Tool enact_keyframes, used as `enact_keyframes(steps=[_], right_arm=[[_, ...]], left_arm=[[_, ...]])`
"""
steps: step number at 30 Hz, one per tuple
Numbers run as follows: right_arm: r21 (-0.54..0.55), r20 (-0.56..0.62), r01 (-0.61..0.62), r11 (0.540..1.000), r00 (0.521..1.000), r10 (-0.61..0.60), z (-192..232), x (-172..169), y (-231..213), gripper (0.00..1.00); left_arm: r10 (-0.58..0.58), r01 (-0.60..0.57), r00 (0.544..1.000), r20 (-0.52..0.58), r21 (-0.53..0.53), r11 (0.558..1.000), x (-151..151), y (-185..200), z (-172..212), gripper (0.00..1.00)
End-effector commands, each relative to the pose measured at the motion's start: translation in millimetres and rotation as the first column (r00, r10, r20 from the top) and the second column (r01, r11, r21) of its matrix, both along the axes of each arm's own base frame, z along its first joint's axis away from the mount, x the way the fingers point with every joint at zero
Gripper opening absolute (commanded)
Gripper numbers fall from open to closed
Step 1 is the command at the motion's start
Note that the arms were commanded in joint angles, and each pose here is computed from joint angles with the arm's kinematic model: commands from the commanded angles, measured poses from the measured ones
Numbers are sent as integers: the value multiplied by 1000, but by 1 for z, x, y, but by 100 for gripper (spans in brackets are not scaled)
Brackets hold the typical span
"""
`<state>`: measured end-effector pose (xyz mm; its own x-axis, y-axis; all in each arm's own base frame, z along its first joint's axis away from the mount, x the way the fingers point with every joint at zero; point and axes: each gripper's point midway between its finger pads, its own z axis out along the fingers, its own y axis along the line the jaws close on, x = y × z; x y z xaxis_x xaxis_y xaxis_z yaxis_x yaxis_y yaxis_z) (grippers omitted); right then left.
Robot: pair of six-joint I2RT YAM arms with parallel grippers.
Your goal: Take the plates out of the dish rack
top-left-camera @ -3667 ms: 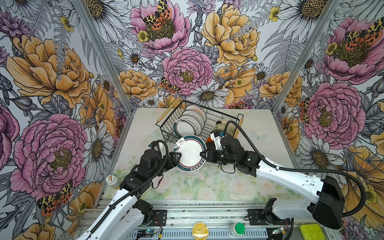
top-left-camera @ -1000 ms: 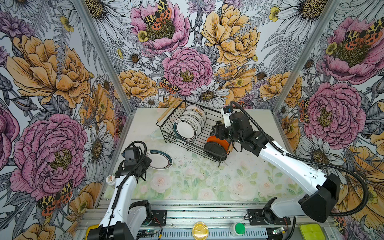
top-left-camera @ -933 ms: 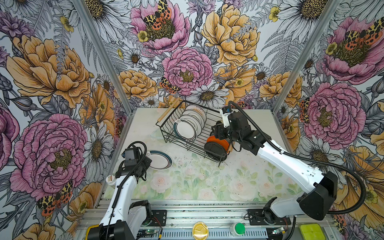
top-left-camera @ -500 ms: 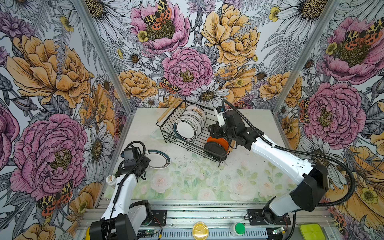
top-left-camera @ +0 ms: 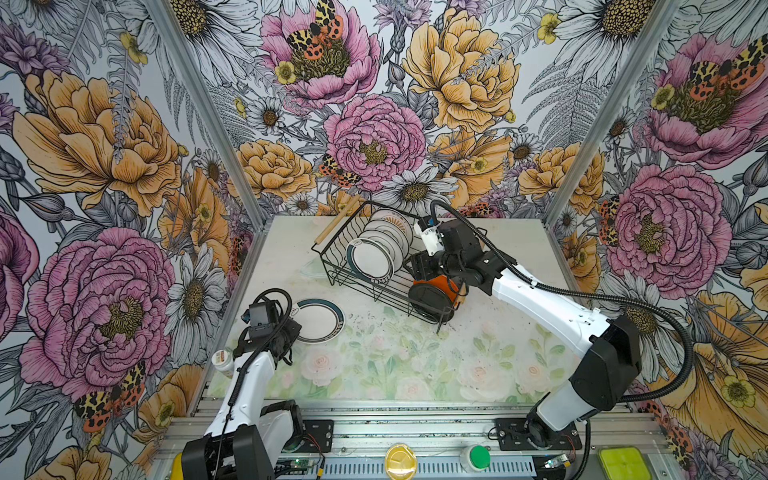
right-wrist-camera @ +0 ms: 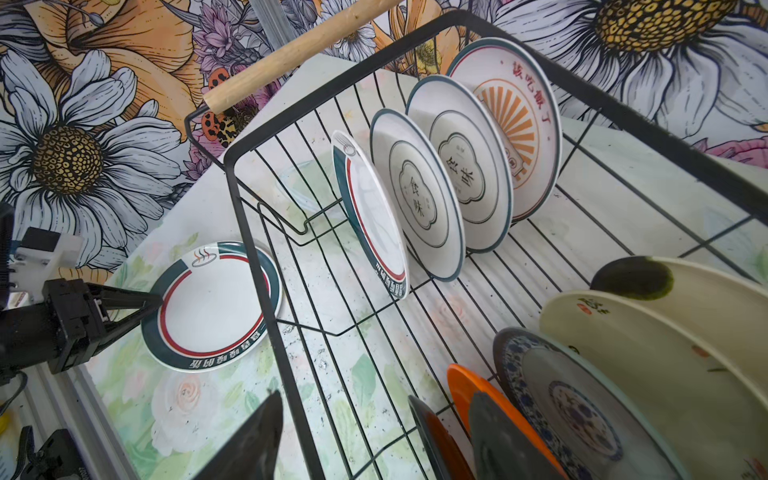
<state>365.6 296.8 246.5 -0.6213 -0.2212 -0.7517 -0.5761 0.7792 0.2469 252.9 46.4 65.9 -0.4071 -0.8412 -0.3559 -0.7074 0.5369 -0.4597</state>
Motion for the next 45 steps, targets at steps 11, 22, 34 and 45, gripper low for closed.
enact_keyframes(steps=[11,22,34,45], right_arm=[[85,-60,-66,994,996,72,4,-26,10,70],[170,-84,-229,959,966,245,19,-92,34,69],[25,-204,-219,975,954,220,-56,-117,50,68],[-71,-300,-141,988,947,113,-109,-103,36,66]], left_arm=[[17,-16,1000,-15,14,1000,-6,9,-8,35],[5,-5,1000,20,-11,1000,-2,5,2,45],[2,-1,998,55,-15,1000,-4,2,17,55],[-25,27,996,80,-25,999,-1,-3,25,65]])
